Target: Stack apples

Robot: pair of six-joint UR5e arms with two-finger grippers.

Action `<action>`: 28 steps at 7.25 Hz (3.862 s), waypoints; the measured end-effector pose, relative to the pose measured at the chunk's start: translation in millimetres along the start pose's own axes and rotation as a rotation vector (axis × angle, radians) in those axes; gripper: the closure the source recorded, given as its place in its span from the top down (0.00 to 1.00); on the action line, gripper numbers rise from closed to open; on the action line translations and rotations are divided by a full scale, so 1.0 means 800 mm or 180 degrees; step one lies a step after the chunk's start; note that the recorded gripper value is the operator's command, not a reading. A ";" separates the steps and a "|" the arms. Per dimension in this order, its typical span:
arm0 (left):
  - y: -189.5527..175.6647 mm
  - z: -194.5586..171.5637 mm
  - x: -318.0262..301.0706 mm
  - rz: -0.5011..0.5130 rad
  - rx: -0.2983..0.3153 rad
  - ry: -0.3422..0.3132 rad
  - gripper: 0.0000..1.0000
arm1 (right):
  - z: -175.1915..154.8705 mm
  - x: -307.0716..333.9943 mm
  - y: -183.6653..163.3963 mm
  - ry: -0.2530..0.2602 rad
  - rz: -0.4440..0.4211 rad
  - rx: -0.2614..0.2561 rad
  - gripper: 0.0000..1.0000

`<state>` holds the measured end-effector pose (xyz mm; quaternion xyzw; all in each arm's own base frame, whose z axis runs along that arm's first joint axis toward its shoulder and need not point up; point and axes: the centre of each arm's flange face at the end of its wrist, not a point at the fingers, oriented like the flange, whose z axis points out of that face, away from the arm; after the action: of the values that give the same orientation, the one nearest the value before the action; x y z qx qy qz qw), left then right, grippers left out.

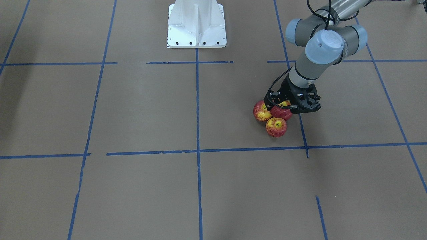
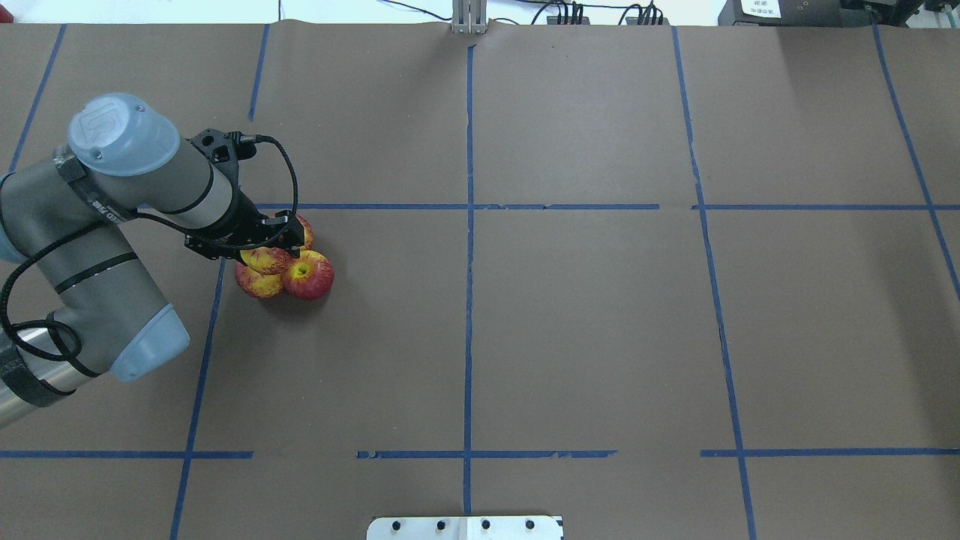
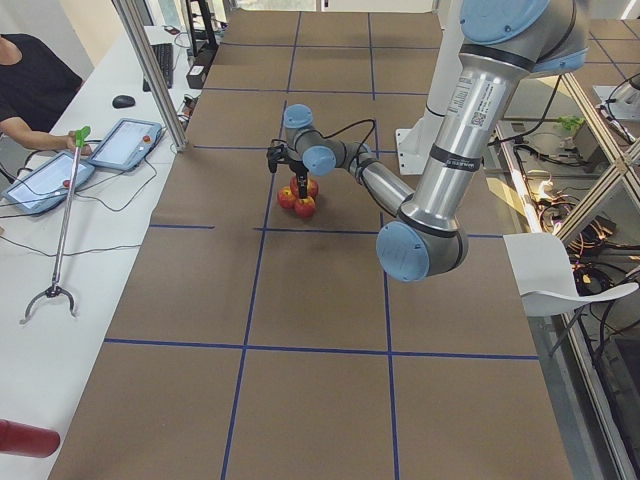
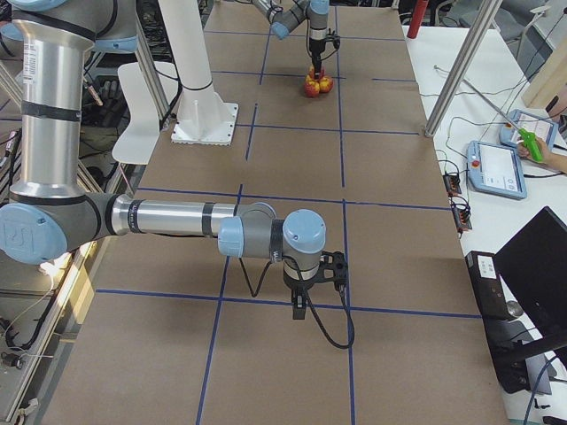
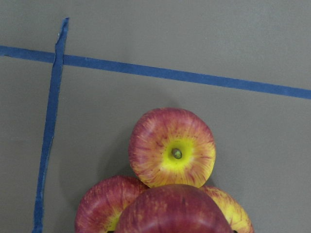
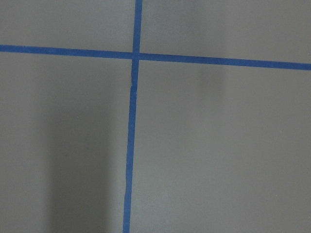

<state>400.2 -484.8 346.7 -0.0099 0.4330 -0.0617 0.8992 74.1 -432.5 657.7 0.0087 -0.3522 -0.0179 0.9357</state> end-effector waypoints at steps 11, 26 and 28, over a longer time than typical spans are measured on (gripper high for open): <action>-0.085 -0.215 -0.301 0.0905 0.0353 -0.0476 1.00 | 0.000 0.000 0.000 0.0002 0.0002 -0.0002 1.00; -0.057 -0.232 -0.717 0.0692 -0.0020 -0.0474 1.00 | 0.000 0.000 0.000 -0.0001 0.0001 -0.0001 1.00; -0.062 -0.232 -0.715 0.0694 -0.0002 -0.0473 1.00 | 0.000 0.000 0.000 0.0001 0.0001 -0.0001 1.00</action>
<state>-103.0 -459.1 679.0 0.0323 0.3638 0.0375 0.9302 74.1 -432.5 657.9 0.0086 -0.3521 -0.0178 0.9358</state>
